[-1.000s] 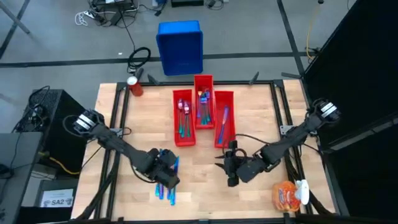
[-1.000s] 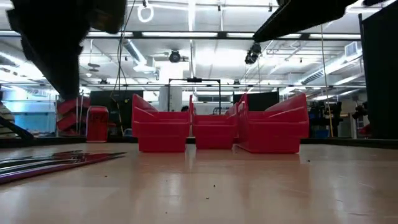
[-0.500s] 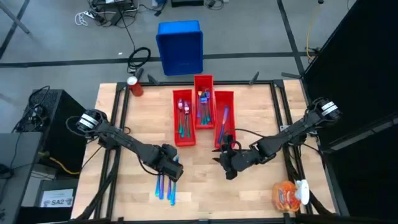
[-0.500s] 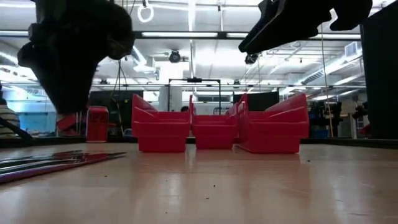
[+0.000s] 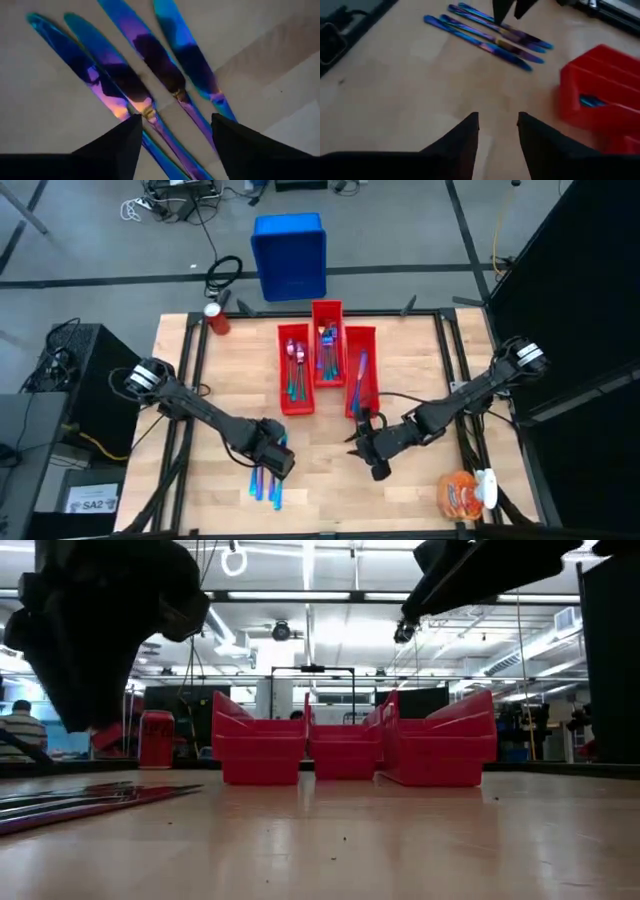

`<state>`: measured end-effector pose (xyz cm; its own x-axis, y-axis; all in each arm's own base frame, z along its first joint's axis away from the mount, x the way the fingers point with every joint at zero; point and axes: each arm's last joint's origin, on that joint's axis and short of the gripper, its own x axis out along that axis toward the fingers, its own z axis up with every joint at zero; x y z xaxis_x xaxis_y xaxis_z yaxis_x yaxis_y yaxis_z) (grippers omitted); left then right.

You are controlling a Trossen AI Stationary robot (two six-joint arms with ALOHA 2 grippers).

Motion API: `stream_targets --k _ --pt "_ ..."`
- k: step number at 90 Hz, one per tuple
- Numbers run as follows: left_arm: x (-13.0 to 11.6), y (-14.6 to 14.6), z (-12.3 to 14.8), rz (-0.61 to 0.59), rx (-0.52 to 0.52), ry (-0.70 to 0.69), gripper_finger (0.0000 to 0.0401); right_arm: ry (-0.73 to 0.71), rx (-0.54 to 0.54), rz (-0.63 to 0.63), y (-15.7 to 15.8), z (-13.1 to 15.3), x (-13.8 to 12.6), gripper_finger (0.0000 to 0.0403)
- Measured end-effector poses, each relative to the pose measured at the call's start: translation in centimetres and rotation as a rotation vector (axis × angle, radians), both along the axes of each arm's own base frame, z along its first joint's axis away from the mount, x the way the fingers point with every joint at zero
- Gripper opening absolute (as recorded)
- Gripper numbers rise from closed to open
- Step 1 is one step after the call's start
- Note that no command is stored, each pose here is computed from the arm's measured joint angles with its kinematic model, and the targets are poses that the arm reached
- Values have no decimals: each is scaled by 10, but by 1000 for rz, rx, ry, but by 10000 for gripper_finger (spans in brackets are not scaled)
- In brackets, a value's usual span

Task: Sort silverware
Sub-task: Put the iridescent knife into the right orange bin

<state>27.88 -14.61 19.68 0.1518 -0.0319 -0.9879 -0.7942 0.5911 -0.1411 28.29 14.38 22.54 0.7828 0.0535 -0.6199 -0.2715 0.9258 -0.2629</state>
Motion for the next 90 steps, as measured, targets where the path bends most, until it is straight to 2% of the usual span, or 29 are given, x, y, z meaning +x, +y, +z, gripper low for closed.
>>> stream_targets --k 18,32,47,58,71,90 --pt "7 -6 -3 6 -89 -25 279 26 -24 31 6 -2 -5 100" --pt "-2 -5 -7 57 -70 82 305 27 -30 35 5 -2 -5 93" --pt "-6 -8 -8 48 -55 102 310 44 -30 24 3 -3 -5 91" --pt "-6 -8 -8 99 -43 94 311 64 -21 11 4 -5 -7 94" --pt "-5 -9 -15 105 -27 119 311 78 -1 -10 4 -6 -8 95" --pt "-8 -11 -35 62 -92 152 310 95 15 -15 6 -7 -11 87"
